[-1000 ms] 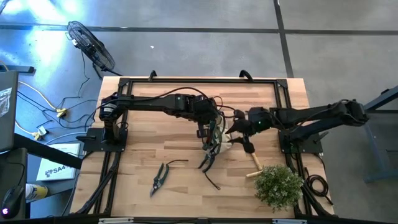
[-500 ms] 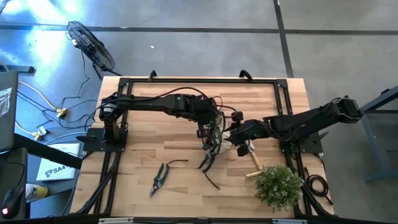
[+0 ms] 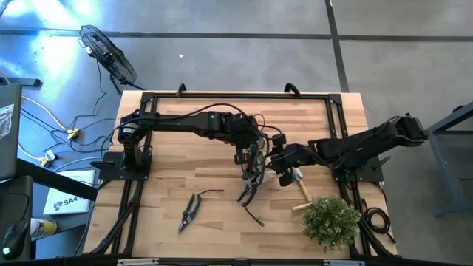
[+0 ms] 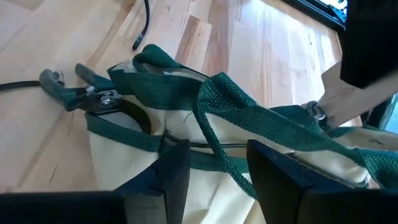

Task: Pick & Place Garden tools in Gardening bag
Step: Put the bottom left brown trowel into the light brown gardening bag

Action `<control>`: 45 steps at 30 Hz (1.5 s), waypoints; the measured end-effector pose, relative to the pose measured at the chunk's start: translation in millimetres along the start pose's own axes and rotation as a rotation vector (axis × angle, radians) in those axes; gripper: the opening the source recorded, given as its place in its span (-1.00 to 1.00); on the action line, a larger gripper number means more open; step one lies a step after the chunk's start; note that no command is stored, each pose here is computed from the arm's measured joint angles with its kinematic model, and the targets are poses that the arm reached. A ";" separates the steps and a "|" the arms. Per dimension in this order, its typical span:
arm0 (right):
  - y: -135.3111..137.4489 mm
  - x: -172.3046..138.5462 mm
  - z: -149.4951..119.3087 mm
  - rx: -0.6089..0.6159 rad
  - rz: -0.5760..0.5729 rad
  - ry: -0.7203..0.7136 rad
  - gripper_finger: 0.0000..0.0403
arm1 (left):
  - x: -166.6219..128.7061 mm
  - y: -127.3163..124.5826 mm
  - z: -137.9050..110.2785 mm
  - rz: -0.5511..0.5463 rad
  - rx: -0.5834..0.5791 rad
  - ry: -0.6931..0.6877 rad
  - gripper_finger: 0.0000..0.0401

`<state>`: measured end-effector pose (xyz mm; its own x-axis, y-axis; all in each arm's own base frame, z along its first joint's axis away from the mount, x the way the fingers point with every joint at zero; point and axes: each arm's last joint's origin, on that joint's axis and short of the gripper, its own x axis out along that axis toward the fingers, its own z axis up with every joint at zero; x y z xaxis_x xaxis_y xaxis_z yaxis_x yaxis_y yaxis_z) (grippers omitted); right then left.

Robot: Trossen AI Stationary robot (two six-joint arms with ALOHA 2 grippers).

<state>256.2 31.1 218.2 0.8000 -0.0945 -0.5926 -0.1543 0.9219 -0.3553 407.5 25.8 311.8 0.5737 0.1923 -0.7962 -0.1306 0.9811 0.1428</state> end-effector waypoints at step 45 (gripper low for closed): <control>3.7 -12.0 -21.2 0.198 -0.073 0.240 -0.98 | -0.5 -0.2 2.4 -0.016 -0.004 -0.023 -1.00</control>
<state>233.7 27.7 208.6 0.6417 -0.2271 -0.7326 0.0329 0.9624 -0.2695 409.2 25.6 313.6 0.5945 0.1770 -0.7844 -0.1243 0.9840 0.1278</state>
